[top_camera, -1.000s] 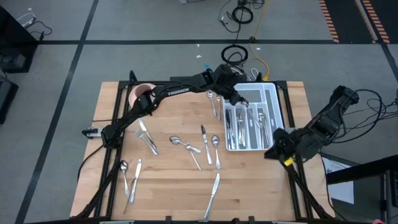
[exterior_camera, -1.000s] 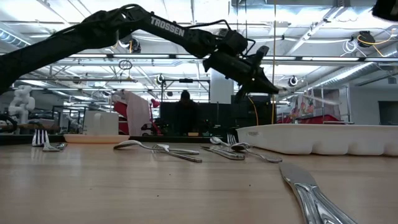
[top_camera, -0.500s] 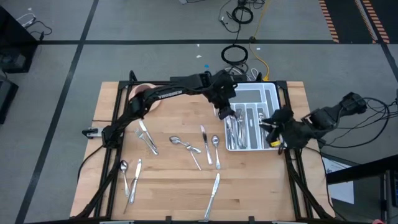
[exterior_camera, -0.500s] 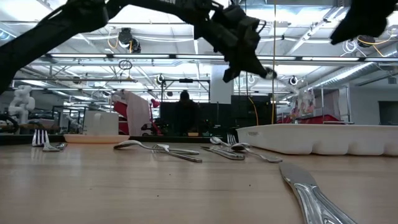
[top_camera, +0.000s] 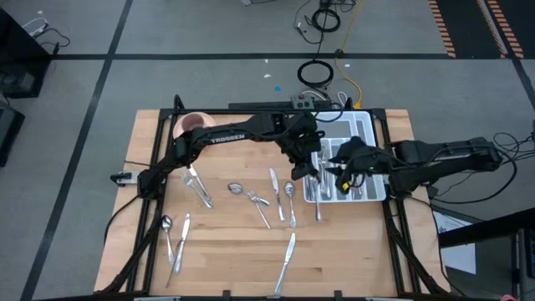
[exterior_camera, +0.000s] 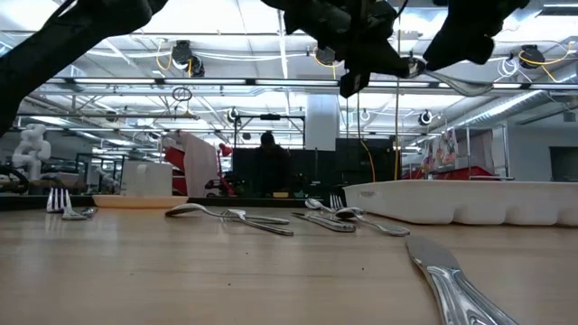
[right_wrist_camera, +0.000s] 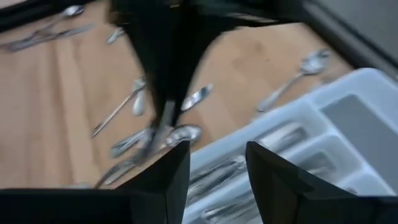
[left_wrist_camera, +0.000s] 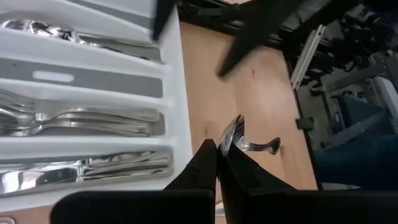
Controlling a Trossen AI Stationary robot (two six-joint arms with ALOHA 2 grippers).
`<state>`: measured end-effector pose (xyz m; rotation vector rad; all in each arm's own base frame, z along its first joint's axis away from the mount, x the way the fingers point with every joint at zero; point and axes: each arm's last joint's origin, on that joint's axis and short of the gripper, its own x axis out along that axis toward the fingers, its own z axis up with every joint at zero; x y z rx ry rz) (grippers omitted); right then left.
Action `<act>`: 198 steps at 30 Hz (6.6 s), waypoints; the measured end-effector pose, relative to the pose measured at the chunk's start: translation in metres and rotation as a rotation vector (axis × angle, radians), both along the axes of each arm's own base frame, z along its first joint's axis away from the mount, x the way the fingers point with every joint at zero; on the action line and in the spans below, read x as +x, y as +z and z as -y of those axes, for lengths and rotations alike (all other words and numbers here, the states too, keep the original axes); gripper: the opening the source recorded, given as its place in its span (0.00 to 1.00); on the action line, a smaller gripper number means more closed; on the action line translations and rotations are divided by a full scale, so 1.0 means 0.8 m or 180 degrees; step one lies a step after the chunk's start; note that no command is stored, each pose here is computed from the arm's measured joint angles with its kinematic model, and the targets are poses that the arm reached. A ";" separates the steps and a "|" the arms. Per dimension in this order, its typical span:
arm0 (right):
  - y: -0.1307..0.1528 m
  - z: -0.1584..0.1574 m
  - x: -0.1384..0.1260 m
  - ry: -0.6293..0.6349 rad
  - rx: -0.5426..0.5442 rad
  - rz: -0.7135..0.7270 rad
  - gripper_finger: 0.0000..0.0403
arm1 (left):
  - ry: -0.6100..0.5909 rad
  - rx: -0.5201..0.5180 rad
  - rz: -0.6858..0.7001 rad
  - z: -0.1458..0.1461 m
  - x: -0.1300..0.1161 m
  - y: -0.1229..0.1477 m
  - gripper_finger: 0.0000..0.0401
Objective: Sort silverware
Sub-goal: Put the silver spoon into the silverware rack
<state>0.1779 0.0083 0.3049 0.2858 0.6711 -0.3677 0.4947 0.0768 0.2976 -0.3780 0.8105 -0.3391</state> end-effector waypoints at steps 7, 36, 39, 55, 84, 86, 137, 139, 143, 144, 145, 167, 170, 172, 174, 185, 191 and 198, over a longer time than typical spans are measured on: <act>-0.015 0.001 0.035 0.0350 0.0176 -0.0090 0.37 | -0.0074 0.0033 -0.0154 0.003 -0.005 -0.005 0.01; -0.016 0.011 0.037 0.0382 0.0182 -0.0092 0.37 | -0.0263 0.0462 -0.0215 0.003 -0.014 -0.006 0.01; -0.020 0.010 0.044 0.0484 0.0210 -0.0130 0.37 | -0.0386 0.0543 -0.0120 0.004 -0.016 -0.001 0.01; -0.009 0.009 0.033 0.0568 0.0305 0.0024 0.37 | -0.0868 -0.0040 0.0745 -0.009 -0.006 0.025 0.01; 0.026 0.015 -0.018 0.0137 0.0133 0.0535 0.37 | 0.0271 0.0653 0.0925 -0.009 -0.006 0.068 0.01; 0.026 0.015 -0.016 0.0104 0.0108 0.0553 0.37 | 0.0263 0.0654 0.0922 -0.007 -0.005 0.068 0.01; 0.038 0.018 -0.034 0.0100 -0.0230 0.0710 0.00 | 0.0043 0.1205 0.0556 0.001 -0.201 0.192 0.34; 0.038 0.018 -0.035 0.0106 -0.0258 0.0704 0.00 | 0.0067 0.1153 0.0423 0.006 -0.223 0.179 0.34; 0.038 0.018 -0.035 0.0128 -0.0278 0.0695 0.00 | 0.0374 0.1063 0.0485 0.018 -0.273 0.142 0.33; 0.038 0.018 -0.035 0.0140 -0.0295 0.0697 0.00 | 0.0525 0.1058 0.0623 0.021 -0.287 0.135 0.33; 0.039 0.018 -0.034 0.0155 -0.0317 0.0710 0.00 | 0.0669 0.1072 0.0778 0.024 -0.301 0.129 0.33; 0.005 0.043 -0.129 -0.0573 0.0555 0.2076 0.00 | 0.2131 0.0641 0.1969 0.041 -0.397 -0.053 0.33; -0.009 0.040 -0.147 -0.0735 0.0620 0.1818 0.00 | 0.2215 0.0563 0.1959 0.043 -0.399 -0.071 0.33; -0.015 0.038 -0.156 -0.0740 0.0687 0.1726 0.00 | 0.2269 0.0515 0.1947 0.044 -0.399 -0.076 0.33; -0.019 0.035 -0.162 -0.0741 0.0744 0.1666 0.00 | 0.2277 0.0470 0.1988 0.045 -0.399 -0.076 0.33; 0.002 0.013 -0.193 -0.0046 0.0871 0.2520 0.00 | 0.2311 0.0332 0.2033 0.047 -0.399 -0.075 0.33; 0.032 0.030 -0.142 0.0916 0.0832 0.2622 0.00 | 0.2411 0.0082 0.2042 0.047 -0.399 -0.073 0.33; 0.008 0.078 -0.029 0.1813 0.1199 0.2033 0.00 | 0.2459 -0.0034 0.2036 0.047 -0.399 -0.073 0.33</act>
